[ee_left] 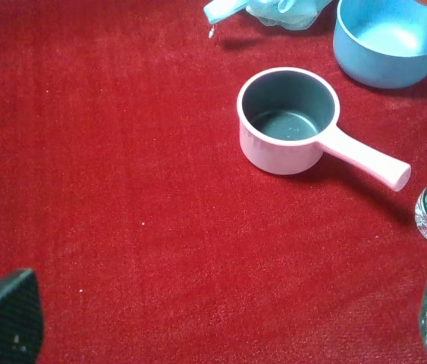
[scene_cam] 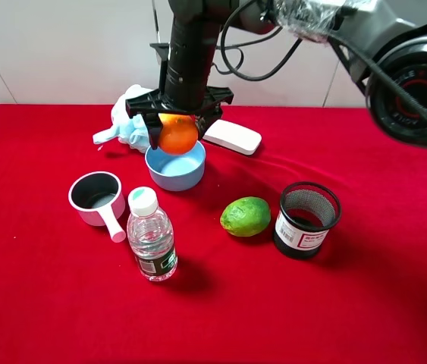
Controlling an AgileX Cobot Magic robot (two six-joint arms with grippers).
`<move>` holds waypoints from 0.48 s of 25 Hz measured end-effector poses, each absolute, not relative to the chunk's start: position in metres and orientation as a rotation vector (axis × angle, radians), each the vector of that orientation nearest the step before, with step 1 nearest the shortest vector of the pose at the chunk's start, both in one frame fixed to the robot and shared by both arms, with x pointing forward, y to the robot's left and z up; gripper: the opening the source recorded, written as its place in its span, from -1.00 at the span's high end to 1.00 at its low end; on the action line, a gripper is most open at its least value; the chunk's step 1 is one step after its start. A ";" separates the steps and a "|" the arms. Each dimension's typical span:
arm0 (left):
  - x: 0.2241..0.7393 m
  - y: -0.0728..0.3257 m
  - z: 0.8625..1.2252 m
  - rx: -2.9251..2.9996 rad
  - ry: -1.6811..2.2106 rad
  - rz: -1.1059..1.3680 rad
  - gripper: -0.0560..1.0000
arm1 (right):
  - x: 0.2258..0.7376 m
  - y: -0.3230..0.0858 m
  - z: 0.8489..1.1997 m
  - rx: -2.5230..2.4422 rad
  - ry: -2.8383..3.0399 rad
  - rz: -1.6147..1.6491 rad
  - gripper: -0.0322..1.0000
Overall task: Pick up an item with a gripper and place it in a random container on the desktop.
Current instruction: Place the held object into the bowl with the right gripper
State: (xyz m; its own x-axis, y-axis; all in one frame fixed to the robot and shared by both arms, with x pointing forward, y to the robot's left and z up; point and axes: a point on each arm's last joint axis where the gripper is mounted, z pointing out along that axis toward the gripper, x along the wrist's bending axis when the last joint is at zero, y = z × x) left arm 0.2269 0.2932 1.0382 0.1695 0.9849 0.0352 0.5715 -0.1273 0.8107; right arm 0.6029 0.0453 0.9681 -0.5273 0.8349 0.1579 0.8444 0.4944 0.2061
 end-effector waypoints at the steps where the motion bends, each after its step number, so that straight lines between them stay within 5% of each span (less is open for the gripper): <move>1: 0.227 0.293 1.038 1.786 1.478 0.796 -0.99 | 0.604 0.046 0.965 -1.510 -2.683 -0.408 -0.13; 12: 0.227 0.293 1.038 1.786 1.478 0.796 -0.99 | 0.613 0.048 0.953 -1.524 -2.735 -0.457 -0.13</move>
